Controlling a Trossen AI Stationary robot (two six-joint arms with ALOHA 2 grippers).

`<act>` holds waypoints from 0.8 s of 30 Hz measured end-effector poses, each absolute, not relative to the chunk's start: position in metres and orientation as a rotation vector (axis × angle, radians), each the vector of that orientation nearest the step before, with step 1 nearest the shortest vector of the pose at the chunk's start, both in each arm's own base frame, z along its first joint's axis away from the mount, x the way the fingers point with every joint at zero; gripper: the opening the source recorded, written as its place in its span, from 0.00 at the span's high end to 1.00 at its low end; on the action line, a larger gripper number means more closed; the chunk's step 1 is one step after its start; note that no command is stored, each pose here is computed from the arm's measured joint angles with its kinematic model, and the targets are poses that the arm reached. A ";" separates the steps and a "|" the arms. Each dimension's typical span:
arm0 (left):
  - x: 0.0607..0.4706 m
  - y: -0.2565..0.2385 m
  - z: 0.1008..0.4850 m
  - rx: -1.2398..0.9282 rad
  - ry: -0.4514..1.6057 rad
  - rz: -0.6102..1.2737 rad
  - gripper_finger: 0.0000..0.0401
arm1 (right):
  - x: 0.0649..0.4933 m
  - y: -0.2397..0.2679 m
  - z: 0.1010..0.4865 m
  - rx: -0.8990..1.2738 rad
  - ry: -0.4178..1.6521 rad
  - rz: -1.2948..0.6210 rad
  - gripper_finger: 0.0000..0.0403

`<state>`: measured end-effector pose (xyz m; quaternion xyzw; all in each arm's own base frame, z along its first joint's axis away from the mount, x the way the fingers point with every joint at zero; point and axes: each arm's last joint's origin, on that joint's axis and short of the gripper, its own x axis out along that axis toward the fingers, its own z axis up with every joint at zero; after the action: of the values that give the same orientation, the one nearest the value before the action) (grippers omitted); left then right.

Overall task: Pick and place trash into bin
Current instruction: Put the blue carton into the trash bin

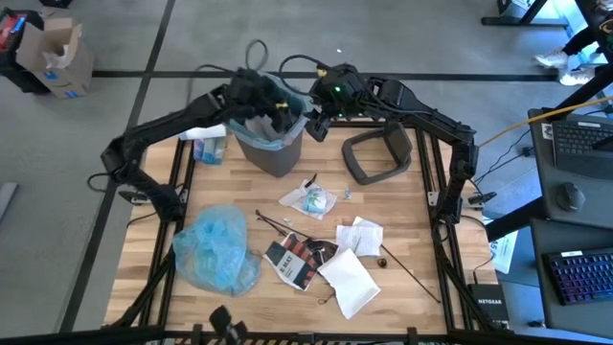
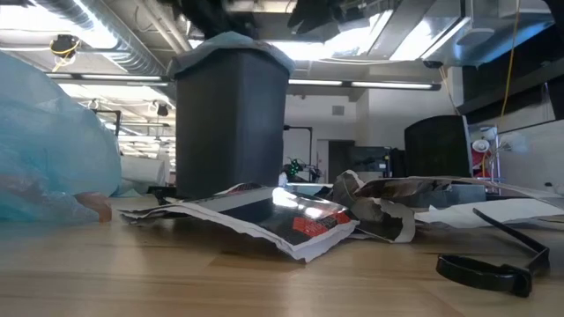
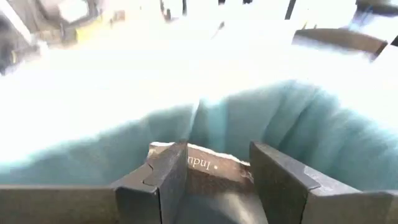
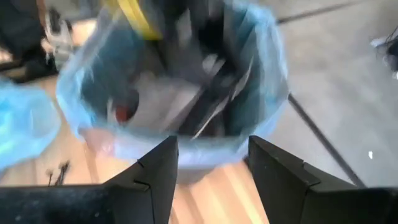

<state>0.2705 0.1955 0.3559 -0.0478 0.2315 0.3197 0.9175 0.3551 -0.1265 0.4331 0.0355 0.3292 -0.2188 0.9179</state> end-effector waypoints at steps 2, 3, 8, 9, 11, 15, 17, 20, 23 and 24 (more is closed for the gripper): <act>0.261 0.184 0.381 -0.073 0.402 0.650 0.59 | 0.353 -0.125 0.429 0.091 0.724 -0.414 0.54; 0.256 0.178 0.392 -0.064 0.373 0.646 0.59 | 0.351 -0.124 0.428 0.103 0.744 -0.391 0.54; 0.223 0.138 0.421 -0.056 0.349 0.596 0.59 | 0.344 -0.105 0.426 0.136 0.837 -0.286 0.54; 0.216 0.130 0.423 -0.062 0.370 0.582 0.59 | 0.343 -0.098 0.425 0.118 0.869 -0.264 0.54; 0.205 0.115 0.422 -0.086 0.418 0.554 0.59 | 0.342 -0.083 0.422 0.082 0.926 -0.234 0.54; 0.186 0.088 0.407 -0.168 0.533 0.517 0.59 | 0.347 -0.056 0.404 0.006 1.012 -0.168 0.54; 0.178 0.078 0.398 -0.198 0.558 0.513 0.59 | 0.350 -0.046 0.390 -0.018 1.049 -0.135 0.54; 0.168 0.063 0.381 -0.253 0.567 0.508 0.59 | 0.349 -0.035 0.363 -0.041 1.074 -0.103 0.54; 0.159 0.052 0.363 -0.293 0.570 0.500 0.59 | 0.346 -0.031 0.326 -0.047 1.080 -0.092 0.54; 0.157 0.049 0.356 -0.303 0.576 0.497 0.59 | 0.343 -0.030 0.312 -0.047 1.080 -0.090 0.54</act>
<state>0.1565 0.0492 0.3563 -0.1472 0.2801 0.2418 0.9173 0.3428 -0.0304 0.3123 -0.0223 0.5138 -0.0428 0.8565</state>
